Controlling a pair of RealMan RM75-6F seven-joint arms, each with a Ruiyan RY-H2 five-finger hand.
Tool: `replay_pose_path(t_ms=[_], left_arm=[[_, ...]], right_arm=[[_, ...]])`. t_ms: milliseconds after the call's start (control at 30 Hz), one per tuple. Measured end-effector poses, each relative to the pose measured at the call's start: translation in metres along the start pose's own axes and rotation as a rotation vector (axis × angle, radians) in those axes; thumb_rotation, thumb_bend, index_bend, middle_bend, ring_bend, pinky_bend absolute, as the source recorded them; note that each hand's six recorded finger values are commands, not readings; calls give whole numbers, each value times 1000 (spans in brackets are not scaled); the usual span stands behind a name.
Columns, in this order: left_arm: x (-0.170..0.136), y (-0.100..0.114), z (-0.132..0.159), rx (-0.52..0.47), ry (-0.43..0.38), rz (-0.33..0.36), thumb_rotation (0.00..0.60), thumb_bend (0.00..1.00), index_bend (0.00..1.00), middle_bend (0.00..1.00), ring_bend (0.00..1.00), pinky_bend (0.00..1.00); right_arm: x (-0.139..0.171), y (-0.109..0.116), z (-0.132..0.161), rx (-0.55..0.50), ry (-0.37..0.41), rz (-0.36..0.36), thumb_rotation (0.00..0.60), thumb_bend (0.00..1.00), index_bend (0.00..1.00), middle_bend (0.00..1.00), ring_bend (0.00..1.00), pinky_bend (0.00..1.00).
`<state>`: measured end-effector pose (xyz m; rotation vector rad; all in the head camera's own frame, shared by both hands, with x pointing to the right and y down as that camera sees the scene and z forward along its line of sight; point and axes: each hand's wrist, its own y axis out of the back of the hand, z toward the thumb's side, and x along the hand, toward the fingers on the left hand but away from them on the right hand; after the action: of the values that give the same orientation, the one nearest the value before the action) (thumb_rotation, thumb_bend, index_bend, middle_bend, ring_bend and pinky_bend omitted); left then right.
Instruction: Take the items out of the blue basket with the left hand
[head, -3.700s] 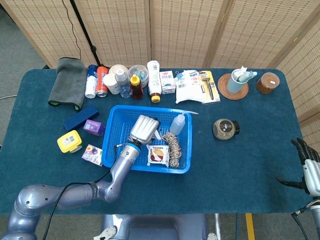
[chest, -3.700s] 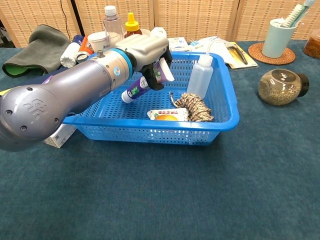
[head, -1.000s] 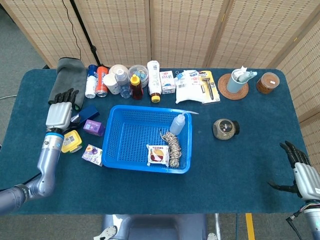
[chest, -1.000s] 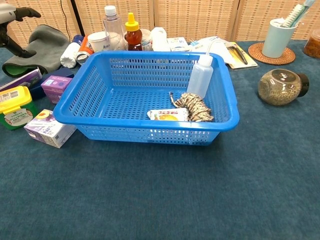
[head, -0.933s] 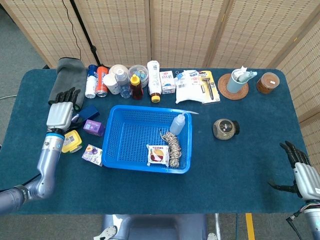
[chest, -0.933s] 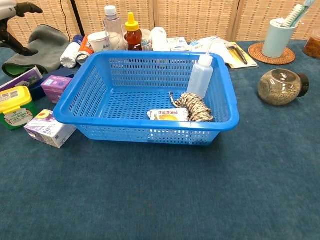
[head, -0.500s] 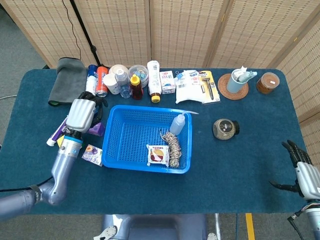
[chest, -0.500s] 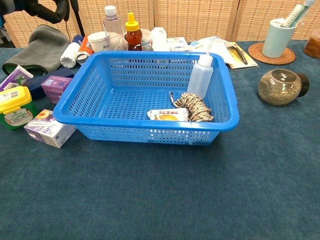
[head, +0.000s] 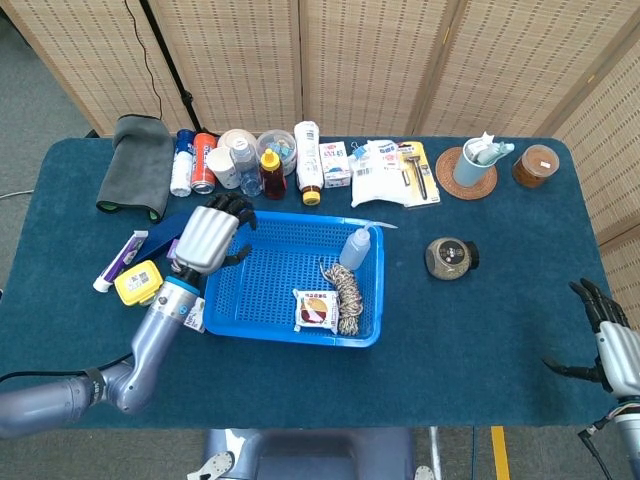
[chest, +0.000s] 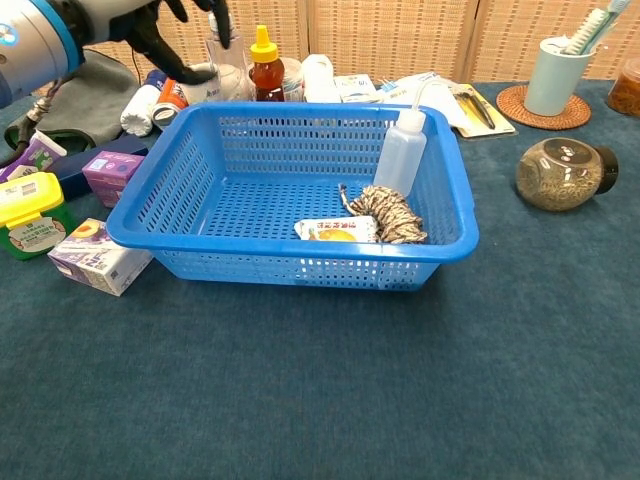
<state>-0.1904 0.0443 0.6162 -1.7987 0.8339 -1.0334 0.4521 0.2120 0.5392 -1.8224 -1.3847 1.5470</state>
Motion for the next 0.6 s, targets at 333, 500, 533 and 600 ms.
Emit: replay_pose_path(t_ms=[333, 500, 533, 600], left_arm=[[9, -28, 68, 131, -171, -152, 600, 36, 53, 0, 0, 121], [16, -46, 99, 164, -249, -204, 600, 36, 109, 18, 90, 218], [17, -49, 102, 167, -256, -210, 600, 36, 115, 28, 107, 236], [20, -56, 108, 171, -269, -230, 600, 36, 129, 48, 124, 251]], right_arm=[[-2, 2, -3, -6, -13, -2, 600, 0, 0, 0, 0, 0], [-4, 3, -5, -11, -20, -4, 600, 0, 0, 0, 0, 0], [-4, 3, -6, -12, -21, -5, 600, 0, 0, 0, 0, 0], [-4, 4, -6, -13, -23, -7, 600, 0, 0, 0, 0, 0]])
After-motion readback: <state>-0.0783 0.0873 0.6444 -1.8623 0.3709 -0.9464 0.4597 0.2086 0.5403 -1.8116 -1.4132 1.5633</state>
